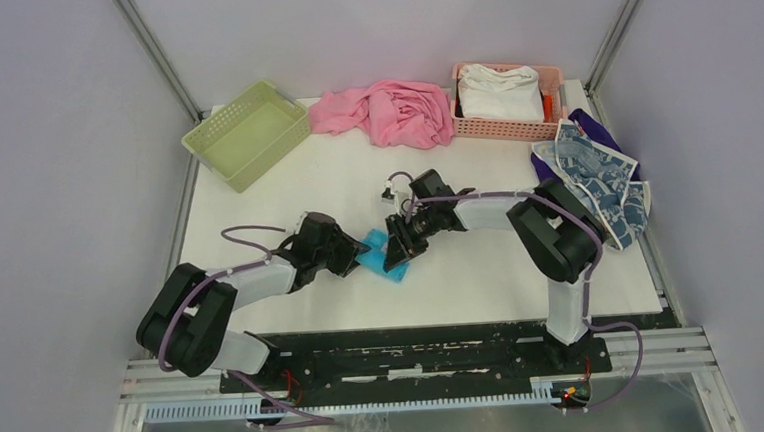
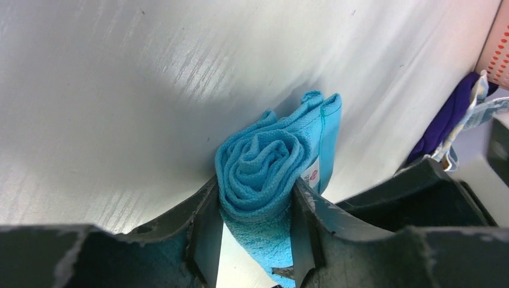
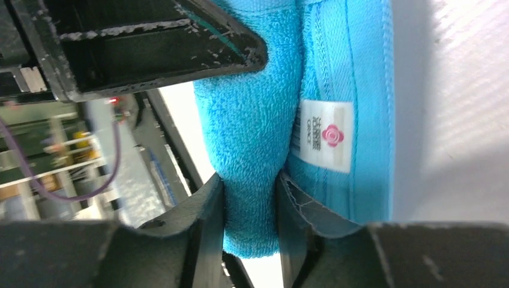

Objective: Roll the towels
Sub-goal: Roll the towel at the center of the board.

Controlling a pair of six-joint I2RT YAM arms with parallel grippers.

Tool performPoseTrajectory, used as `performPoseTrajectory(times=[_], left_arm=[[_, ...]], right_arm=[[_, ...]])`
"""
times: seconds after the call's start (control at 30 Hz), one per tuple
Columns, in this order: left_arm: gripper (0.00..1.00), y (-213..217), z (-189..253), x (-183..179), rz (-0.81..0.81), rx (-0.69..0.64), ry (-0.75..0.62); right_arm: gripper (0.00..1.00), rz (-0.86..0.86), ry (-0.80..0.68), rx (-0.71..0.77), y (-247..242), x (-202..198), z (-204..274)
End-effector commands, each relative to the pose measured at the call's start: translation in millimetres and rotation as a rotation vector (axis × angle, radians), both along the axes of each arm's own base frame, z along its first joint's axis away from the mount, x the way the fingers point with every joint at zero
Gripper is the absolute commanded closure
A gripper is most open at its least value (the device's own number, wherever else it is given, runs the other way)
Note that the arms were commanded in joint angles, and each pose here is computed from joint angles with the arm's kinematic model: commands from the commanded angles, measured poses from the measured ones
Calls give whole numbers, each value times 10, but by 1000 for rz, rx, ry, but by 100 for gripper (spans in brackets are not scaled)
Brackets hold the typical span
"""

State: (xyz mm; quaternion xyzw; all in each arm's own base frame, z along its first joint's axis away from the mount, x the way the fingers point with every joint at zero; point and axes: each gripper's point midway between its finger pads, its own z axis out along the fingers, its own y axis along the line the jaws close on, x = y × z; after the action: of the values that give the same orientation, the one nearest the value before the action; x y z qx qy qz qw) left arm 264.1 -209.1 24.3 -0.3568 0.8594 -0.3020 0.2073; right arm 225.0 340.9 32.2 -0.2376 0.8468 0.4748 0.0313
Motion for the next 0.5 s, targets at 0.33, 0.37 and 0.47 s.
performPoseTrajectory(times=[0.33,0.37,0.47], left_arm=[[55,305,-311,-170,-21,227,139],[55,299,-304,-165,-24,229,137],[54,297,-298,-159,-31,233,138]], right_arm=[[40,-6,-918,-407,-260,203,696],[39,15,-950,-404,-208,195,717],[39,97,-1025,-416,-55,133,684]])
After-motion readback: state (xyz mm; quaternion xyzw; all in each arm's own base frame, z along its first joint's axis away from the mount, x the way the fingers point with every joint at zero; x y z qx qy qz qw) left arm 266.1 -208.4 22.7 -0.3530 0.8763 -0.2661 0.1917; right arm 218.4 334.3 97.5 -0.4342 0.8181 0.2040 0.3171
